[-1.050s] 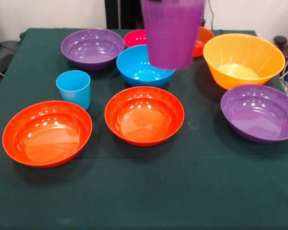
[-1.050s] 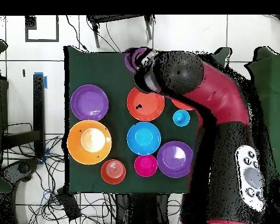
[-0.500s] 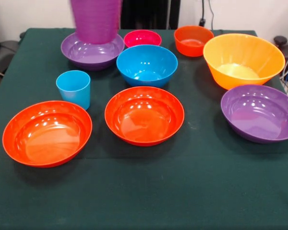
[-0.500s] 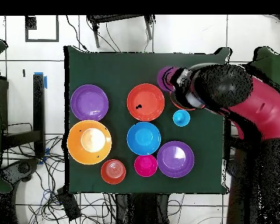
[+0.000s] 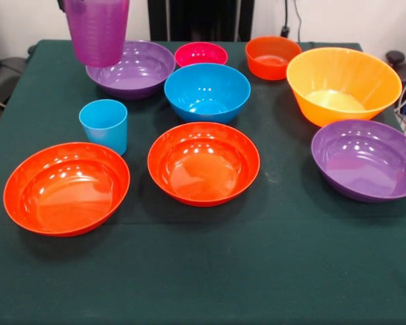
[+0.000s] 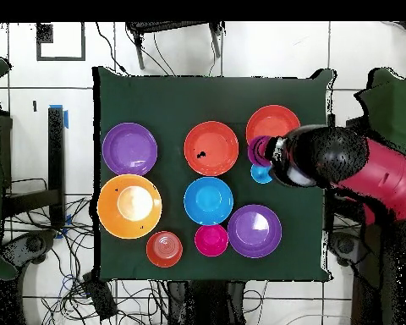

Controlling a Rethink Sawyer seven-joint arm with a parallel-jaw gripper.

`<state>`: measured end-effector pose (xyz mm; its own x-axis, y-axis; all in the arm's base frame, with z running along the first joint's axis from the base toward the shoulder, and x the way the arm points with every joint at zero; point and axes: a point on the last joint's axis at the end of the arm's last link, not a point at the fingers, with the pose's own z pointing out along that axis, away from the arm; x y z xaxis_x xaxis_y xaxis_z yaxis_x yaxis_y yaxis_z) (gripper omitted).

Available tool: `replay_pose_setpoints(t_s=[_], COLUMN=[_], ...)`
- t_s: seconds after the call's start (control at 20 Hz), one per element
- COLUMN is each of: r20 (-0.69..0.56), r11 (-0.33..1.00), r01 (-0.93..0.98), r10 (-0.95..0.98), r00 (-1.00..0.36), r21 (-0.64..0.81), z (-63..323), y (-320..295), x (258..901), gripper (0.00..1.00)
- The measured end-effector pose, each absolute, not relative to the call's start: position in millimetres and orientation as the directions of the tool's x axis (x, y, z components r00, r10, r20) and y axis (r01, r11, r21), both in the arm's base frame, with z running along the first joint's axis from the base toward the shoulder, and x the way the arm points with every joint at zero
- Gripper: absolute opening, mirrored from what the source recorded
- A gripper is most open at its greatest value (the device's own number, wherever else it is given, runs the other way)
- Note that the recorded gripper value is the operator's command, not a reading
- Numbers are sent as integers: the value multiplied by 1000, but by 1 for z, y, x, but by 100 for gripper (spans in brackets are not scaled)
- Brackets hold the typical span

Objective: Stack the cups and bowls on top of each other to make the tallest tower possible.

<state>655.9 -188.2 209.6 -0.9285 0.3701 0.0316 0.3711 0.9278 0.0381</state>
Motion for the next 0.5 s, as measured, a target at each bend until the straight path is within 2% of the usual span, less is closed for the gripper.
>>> replay_pose_setpoints(t_s=[0.5], r20=[92], r11=[957], r01=[290], r10=[288], r00=[-953], r21=[9], z=[155], y=[-197], x=[591], gripper=[0])
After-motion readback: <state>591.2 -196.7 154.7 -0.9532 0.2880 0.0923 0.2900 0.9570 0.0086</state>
